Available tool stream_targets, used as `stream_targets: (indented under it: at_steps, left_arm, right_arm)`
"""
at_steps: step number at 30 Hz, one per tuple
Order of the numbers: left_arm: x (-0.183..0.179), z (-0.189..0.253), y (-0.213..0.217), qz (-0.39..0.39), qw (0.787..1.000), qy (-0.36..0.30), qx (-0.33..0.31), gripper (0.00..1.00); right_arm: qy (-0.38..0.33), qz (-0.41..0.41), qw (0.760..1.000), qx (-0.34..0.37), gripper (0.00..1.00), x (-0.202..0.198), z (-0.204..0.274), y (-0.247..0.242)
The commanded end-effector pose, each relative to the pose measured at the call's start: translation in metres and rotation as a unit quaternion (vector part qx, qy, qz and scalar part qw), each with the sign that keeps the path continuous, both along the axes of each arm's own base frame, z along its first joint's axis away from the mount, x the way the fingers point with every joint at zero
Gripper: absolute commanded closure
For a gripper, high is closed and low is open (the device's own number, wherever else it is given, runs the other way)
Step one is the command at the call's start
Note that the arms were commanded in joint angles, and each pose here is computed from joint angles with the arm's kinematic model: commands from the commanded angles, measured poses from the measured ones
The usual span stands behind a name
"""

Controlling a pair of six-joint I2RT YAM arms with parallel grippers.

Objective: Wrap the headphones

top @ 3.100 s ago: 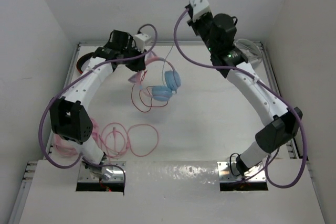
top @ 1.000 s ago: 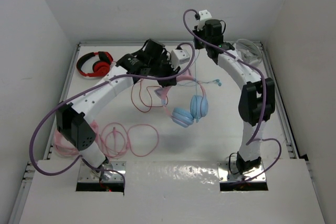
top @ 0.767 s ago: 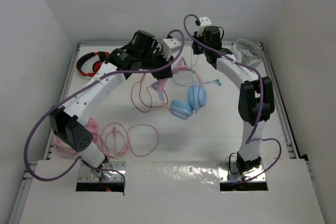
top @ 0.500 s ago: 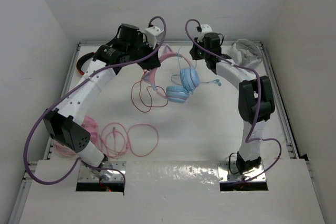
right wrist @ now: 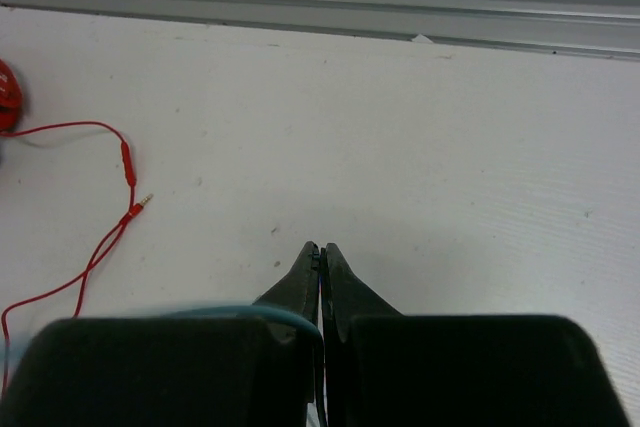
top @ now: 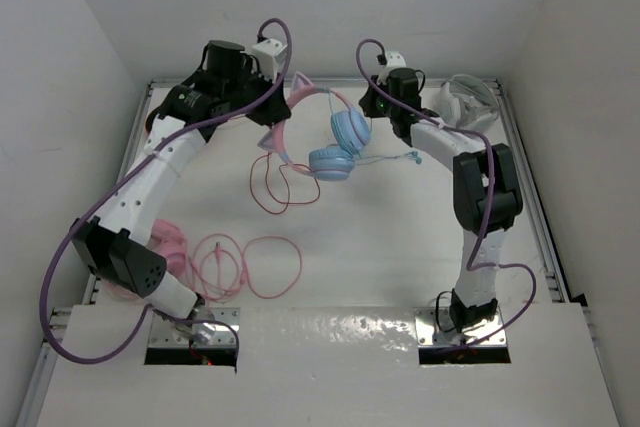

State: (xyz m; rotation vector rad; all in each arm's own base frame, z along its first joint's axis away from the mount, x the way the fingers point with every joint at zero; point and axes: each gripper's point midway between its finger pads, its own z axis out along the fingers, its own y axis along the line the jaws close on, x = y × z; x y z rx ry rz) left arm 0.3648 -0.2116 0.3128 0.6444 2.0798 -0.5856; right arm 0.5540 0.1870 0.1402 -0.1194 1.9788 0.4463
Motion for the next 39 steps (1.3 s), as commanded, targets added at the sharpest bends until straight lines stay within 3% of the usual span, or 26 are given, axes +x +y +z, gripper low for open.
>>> stream_targets:
  at_steps: [1, 11, 17, 18, 20, 21, 24, 30, 39]
  left_arm:
    - [-0.004, 0.047, 0.004, 0.014, 0.997, -0.056, -0.05, 1.0]
    - [-0.01, 0.048, 0.0, -0.002, 0.997, -0.055, -0.059, 1.0]
    - [-0.006, 0.049, -0.016, -0.036, 0.995, -0.033, -0.091, 1.0]
    - [-0.006, 0.05, -0.018, -0.037, 0.994, -0.024, -0.103, 1.0]
    - [-0.001, 0.052, -0.017, -0.028, 0.992, -0.013, -0.123, 1.0]
    - [0.005, 0.054, -0.011, -0.02, 0.991, -0.012, -0.131, 1.0]
    - [0.02, 0.064, 0.005, 0.018, 0.989, -0.016, -0.146, 1.0]
    - [0.024, 0.092, 0.014, 0.051, 0.986, -0.036, -0.156, 1.0]
    - [0.012, 0.156, 0.023, 0.061, 0.974, -0.058, -0.209, 1.0]
  right_arm:
    - [-0.016, -0.023, 0.999, 0.03, 1.0, 0.016, 0.009, -0.006]
    - [0.016, -0.034, 0.998, 0.049, 1.0, 0.027, -0.015, -0.007]
    - [-0.008, 0.036, 0.998, 0.047, 1.0, 0.013, -0.01, 0.033]
    - [-0.008, 0.052, 0.997, 0.054, 0.94, 0.008, -0.012, 0.04]
    - [-0.047, 0.084, 0.992, 0.079, 0.73, 0.005, 0.004, 0.055]
    - [-0.046, 0.108, 0.989, 0.091, 0.55, -0.006, 0.001, 0.067]
    - [-0.076, 0.139, 0.983, 0.098, 0.39, -0.015, 0.007, 0.088]
    - [-0.087, 0.132, 0.983, 0.091, 0.43, -0.015, -0.008, 0.113]
    - [-0.02, 0.087, 0.993, 0.075, 0.43, -0.012, -0.07, 0.108]
